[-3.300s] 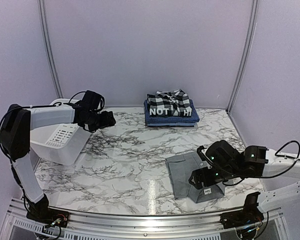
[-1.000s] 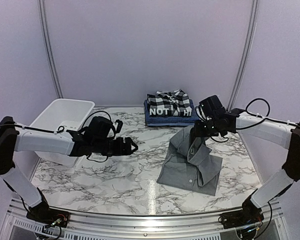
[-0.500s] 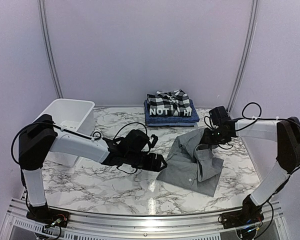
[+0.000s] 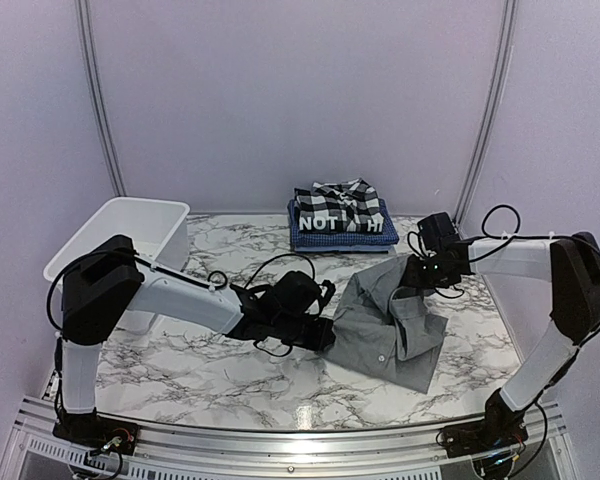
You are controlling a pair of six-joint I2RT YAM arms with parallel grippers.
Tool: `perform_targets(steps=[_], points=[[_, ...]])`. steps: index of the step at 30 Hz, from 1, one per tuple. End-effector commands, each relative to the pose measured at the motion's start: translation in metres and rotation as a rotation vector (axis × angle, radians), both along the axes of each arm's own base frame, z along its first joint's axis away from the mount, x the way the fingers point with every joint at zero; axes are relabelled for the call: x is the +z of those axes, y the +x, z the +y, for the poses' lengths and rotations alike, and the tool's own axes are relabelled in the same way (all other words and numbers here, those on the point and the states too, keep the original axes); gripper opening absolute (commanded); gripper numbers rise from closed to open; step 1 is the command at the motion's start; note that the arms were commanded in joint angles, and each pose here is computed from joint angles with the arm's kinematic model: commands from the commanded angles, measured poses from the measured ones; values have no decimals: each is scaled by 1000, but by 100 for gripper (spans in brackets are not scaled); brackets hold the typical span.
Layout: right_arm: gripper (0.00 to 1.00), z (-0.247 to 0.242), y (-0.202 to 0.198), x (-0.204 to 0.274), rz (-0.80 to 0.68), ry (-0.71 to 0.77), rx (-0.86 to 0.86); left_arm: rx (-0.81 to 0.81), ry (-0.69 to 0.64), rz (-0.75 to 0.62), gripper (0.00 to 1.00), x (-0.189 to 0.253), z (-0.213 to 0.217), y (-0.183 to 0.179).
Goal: Fold and stack the long sleeve shirts
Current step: Adjust the crumpled shirt at the center of the board.
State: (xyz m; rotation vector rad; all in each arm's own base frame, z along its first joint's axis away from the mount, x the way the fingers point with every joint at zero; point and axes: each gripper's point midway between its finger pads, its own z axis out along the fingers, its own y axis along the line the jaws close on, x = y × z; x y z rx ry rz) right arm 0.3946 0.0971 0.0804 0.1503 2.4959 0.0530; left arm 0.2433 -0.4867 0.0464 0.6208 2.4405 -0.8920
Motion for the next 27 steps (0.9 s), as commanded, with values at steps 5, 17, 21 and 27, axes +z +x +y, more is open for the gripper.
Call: perform_targets(steps=[5, 17, 21, 27], points=[[0, -16, 4, 2, -11, -12, -37, 172, 57, -115, 0, 28, 61, 45], [0, -24, -25, -15, 40, -1, -56, 389, 102, -134, 0, 49, 163, 123], [0, -39, -30, -19, 51, -4, -91, 402, 92, -121, 0, 54, 162, 151], [10, -51, -26, -11, 37, 12, -112, 401, 111, -117, 0, 60, 142, 178]])
